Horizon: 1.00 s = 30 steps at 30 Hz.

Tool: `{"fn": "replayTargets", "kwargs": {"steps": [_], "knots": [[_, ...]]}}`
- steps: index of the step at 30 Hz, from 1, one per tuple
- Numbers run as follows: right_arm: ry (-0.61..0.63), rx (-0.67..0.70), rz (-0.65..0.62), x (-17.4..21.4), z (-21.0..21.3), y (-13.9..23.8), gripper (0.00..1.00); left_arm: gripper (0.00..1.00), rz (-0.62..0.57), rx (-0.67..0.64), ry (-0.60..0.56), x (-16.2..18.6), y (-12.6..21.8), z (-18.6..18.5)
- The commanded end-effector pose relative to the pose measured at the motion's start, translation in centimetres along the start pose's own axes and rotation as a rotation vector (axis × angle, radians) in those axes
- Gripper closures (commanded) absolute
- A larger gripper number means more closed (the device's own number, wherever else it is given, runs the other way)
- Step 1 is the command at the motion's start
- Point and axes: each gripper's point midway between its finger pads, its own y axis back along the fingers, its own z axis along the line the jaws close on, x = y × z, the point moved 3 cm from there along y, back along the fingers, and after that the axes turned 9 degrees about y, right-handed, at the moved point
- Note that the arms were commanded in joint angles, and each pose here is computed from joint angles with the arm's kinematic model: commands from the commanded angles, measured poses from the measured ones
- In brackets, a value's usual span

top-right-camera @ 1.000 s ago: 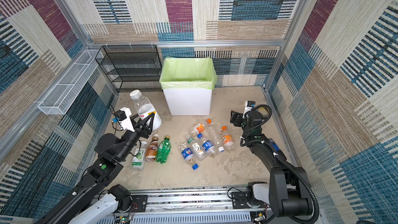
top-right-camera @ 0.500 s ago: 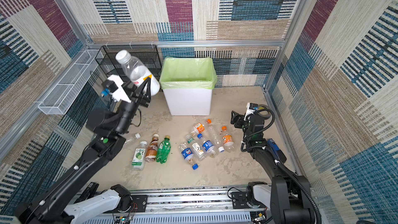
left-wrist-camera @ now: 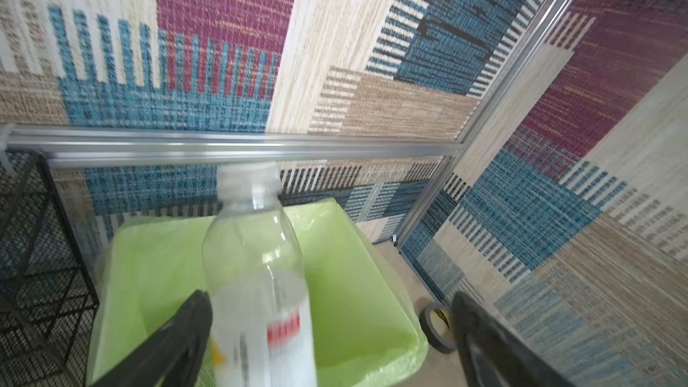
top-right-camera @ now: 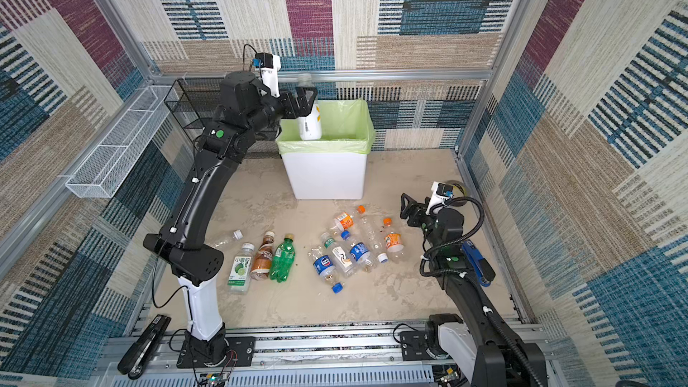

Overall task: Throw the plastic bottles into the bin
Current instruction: 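Lift the white-capped bottle with the left gripper over the bin and release, then grasp the orange-capped clear bottle with the right gripper while the left arm withdraws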

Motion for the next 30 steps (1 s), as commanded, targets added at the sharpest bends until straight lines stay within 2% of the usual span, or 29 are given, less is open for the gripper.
{"fn": "replayTargets", "kwargs": {"steps": [1, 6, 12, 19, 23, 26, 30], "knots": [[0.027, 0.027, 0.026, 0.3, -0.3, 0.2, 0.12, 0.01, -0.014, -0.020, -0.021, -0.3, 1.5, 0.3], [0.011, 0.009, 0.061, 1.1, -0.2, -0.1, 0.12, 0.01, -0.029, -0.046, -0.059, -0.8, 3.8, 0.8], [0.000, 0.005, 0.184, 3.2, -0.4, -1.2, 0.13, 0.03, 0.008, -0.103, -0.100, 0.7, 6.7, 2.8], [-0.041, 0.011, 0.405, 8.2, -0.8, -1.4, 0.15, 0.05, 0.050, -0.257, -0.076, 3.8, 12.7, 8.8], [-0.046, 0.001, 0.471, 10.0, 0.1, -0.8, 0.15, 0.05, 0.114, -0.349, -0.103, 6.5, 15.0, 12.3], [-0.025, 0.008, 0.525, 11.3, 0.9, -0.8, 0.16, 0.05, 0.146, -0.411, -0.089, 8.7, 16.1, 15.0], [-0.028, 0.017, 0.582, 12.9, 1.4, -0.9, 0.17, 0.05, 0.167, -0.421, -0.037, 11.6, 16.1, 17.7]]}}
